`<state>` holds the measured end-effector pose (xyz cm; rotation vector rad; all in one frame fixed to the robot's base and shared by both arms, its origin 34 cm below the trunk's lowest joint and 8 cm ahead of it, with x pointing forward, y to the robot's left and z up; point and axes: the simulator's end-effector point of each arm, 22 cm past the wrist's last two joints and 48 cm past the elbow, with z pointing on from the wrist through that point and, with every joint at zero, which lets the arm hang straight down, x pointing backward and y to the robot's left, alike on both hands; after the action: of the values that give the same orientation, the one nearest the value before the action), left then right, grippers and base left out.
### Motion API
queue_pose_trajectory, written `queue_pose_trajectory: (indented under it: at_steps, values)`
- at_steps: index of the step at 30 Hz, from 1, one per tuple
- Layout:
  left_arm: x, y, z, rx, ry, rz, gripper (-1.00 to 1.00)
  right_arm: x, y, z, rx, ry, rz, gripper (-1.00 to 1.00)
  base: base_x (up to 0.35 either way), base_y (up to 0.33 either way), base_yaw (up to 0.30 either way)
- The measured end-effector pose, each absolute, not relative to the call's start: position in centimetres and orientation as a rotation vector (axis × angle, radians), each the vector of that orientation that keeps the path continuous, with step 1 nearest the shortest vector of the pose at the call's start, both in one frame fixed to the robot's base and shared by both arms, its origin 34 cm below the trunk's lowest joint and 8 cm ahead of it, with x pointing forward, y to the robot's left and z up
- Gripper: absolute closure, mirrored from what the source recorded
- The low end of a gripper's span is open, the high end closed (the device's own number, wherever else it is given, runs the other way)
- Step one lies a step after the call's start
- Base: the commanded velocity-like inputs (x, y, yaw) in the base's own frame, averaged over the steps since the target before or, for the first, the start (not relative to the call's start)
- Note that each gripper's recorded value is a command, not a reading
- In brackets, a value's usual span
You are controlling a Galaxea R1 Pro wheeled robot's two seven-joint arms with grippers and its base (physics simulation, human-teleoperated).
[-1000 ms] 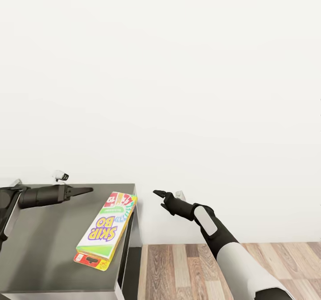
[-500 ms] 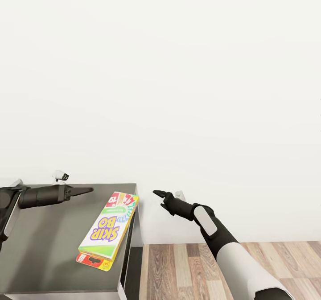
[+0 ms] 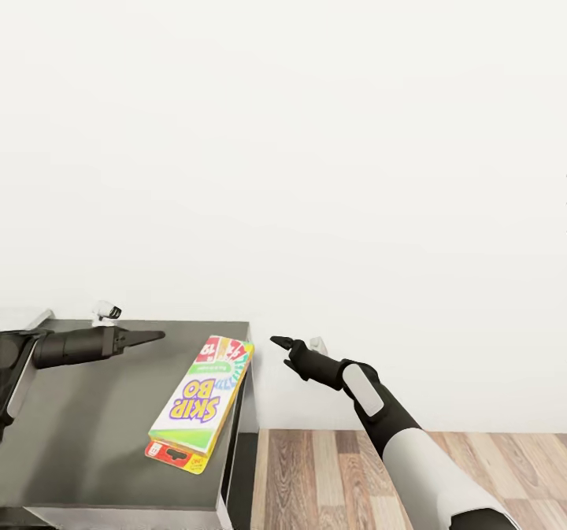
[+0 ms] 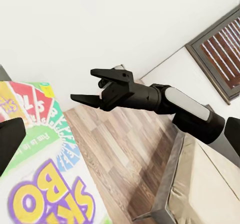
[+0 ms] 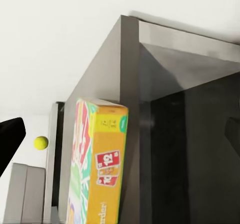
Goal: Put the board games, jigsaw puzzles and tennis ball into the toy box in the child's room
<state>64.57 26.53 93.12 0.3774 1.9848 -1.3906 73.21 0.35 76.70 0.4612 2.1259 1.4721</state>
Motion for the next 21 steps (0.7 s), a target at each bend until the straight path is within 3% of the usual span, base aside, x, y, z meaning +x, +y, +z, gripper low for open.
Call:
queue_pose_trajectory:
  at_steps: [21]
  values:
    - [64.73, 26.49, 92.44, 0.37, 1.996, -1.397, -1.0, 73.27, -0.07, 75.75, 0.468, 2.14, 1.459, -1.0, 0.0, 0.0, 0.259]
